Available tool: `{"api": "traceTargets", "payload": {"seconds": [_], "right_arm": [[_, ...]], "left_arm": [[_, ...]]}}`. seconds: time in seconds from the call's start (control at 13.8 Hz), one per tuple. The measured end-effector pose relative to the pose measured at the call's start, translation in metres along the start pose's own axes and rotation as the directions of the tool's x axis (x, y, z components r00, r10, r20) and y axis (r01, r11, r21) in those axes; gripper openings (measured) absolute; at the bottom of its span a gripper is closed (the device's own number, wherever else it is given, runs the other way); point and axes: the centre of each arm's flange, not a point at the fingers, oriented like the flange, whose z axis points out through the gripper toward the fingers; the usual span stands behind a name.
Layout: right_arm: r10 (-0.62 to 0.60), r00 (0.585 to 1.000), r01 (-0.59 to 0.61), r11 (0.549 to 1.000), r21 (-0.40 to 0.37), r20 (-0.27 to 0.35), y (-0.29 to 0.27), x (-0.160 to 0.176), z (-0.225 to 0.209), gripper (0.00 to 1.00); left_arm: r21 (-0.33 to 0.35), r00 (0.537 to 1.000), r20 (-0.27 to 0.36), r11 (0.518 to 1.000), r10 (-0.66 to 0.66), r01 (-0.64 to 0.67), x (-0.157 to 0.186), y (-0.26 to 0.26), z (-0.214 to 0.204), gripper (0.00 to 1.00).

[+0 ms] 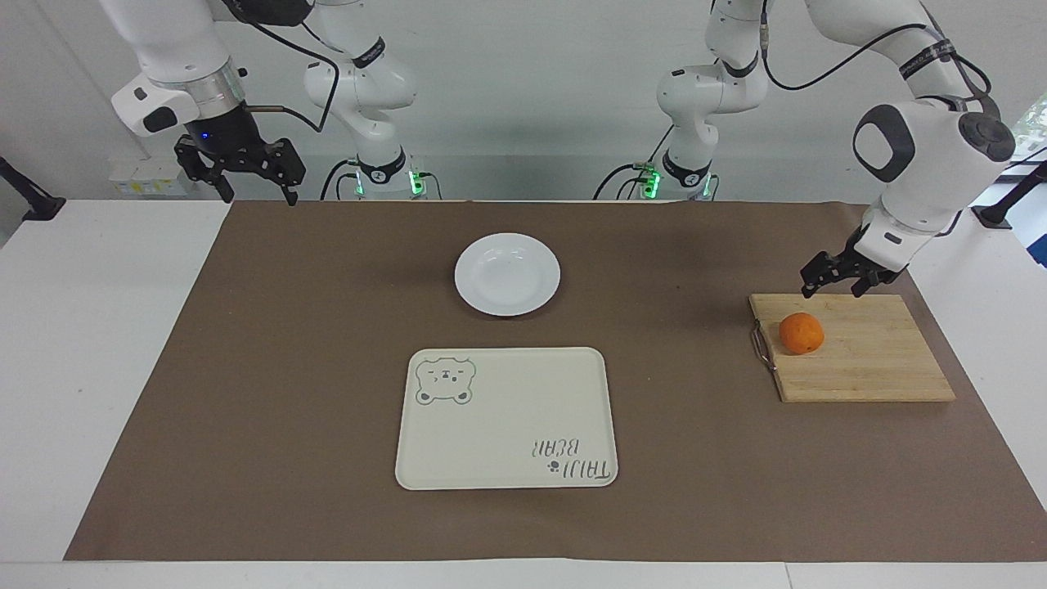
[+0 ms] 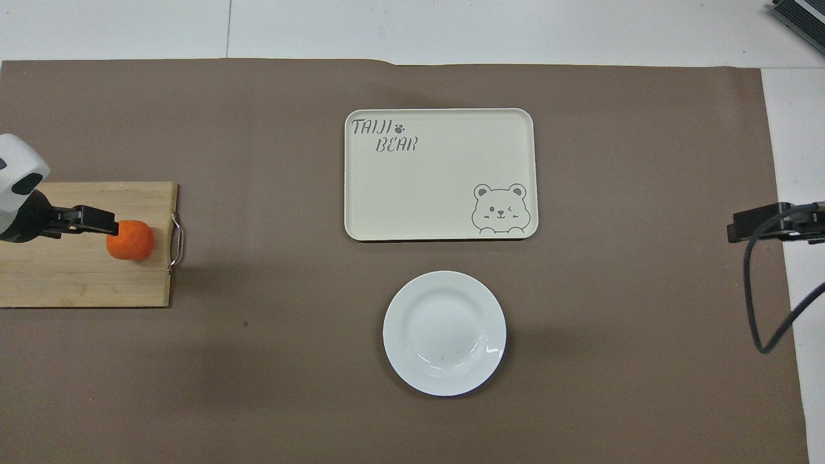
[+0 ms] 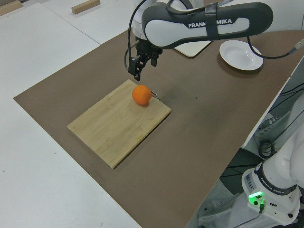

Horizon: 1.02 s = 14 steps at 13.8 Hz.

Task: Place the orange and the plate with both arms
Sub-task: 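Move the left gripper onto the orange and close on it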

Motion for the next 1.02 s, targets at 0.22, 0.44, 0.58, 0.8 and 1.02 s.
{"api": "traceTargets", "payload": {"seconds": [0.22, 0.44, 0.58, 0.8, 1.02], "right_arm": [[0.02, 1.0, -0.02, 1.0, 0.002, -0.01, 0.0, 0.003, 0.001, 1.0], [0.024, 1.0, -0.024, 1.0, 0.011, -0.008, 0.0, 0.003, 0.001, 1.0], [0.025, 1.0, -0.025, 1.0, 0.012, -0.008, 0.0, 0.003, 0.001, 1.0], [0.025, 1.0, -0.025, 1.0, 0.012, -0.008, 0.001, 0.003, 0.001, 1.0], [0.025, 1.0, -0.025, 1.0, 0.012, -0.008, 0.001, 0.003, 0.001, 1.0]], "left_arm": [[0.002, 1.0, 0.016, 1.0, 0.001, -0.001, 0.011, -0.006, 0.033, 1.0], [0.004, 1.0, 0.022, 1.0, 0.0, 0.0, 0.013, -0.007, 0.051, 1.0], [0.005, 1.0, 0.021, 1.0, -0.002, 0.001, 0.009, -0.008, 0.067, 1.0], [0.005, 1.0, 0.024, 1.0, 0.0, 0.0, 0.004, -0.007, 0.078, 1.0], [0.007, 1.0, 0.022, 1.0, 0.001, -0.001, -0.003, -0.005, 0.099, 1.0]]}}
